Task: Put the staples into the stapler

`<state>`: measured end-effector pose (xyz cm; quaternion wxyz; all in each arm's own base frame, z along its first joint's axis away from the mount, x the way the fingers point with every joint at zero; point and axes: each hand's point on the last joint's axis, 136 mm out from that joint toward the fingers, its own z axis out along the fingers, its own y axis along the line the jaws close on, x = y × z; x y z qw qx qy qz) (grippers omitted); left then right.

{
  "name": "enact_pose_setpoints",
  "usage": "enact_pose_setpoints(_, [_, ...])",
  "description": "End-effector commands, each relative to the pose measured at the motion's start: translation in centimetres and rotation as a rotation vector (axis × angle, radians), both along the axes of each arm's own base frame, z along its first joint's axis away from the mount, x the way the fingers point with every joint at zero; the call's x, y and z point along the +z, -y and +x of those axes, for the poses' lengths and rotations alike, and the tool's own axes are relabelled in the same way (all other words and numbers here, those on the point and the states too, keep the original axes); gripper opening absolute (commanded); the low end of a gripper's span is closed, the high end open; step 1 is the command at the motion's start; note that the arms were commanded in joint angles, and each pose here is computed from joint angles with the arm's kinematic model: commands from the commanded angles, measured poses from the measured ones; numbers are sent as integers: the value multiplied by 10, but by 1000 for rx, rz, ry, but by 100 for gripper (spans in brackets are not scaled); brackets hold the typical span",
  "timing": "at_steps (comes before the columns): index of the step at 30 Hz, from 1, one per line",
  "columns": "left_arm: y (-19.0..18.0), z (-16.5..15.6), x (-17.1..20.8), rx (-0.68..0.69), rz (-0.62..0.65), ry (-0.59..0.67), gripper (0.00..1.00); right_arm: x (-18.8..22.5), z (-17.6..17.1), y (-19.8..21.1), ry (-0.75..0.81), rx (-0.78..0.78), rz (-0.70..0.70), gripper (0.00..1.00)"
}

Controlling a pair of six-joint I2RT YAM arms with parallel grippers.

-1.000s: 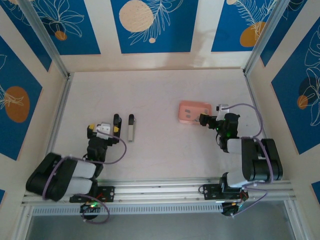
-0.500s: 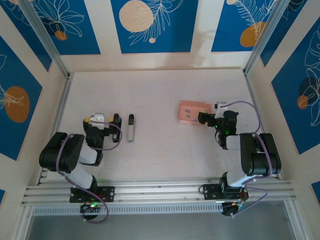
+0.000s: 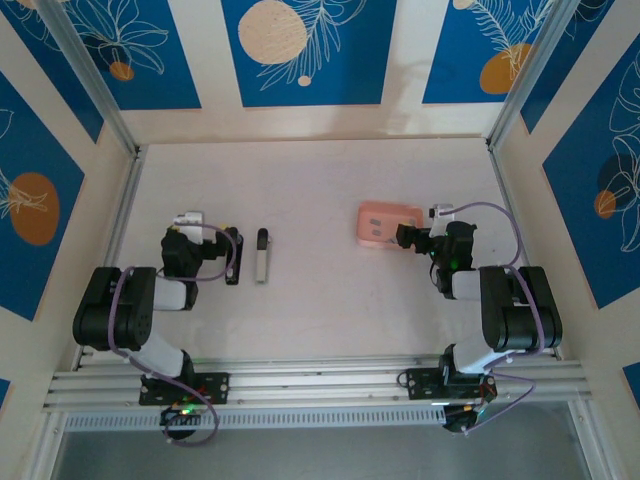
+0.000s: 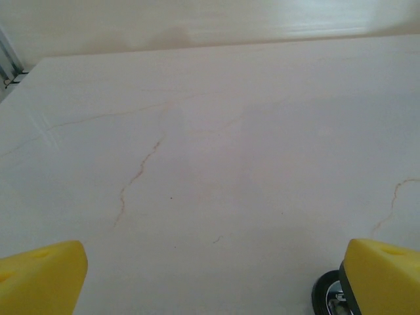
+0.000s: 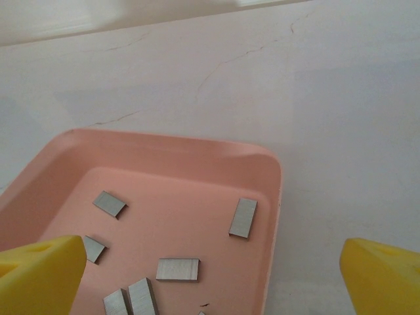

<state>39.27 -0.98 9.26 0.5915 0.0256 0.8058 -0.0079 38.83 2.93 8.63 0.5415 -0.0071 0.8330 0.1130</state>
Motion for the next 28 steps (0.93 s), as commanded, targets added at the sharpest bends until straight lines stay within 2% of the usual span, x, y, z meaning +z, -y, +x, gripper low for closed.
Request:
enact_pose_setpoints(1, [6,-1,1,-38,-22,-6,100,7,7,1,25,-3,-26,99])
enact_pose_setpoints(5, [12,0,0,-74,-19,-19,100,7,7,0,25,-1,-26,99])
enact_pose_setpoints(28, [12,0,0,-75,-16,-16,100,7,8,0,23,-4,-38,99])
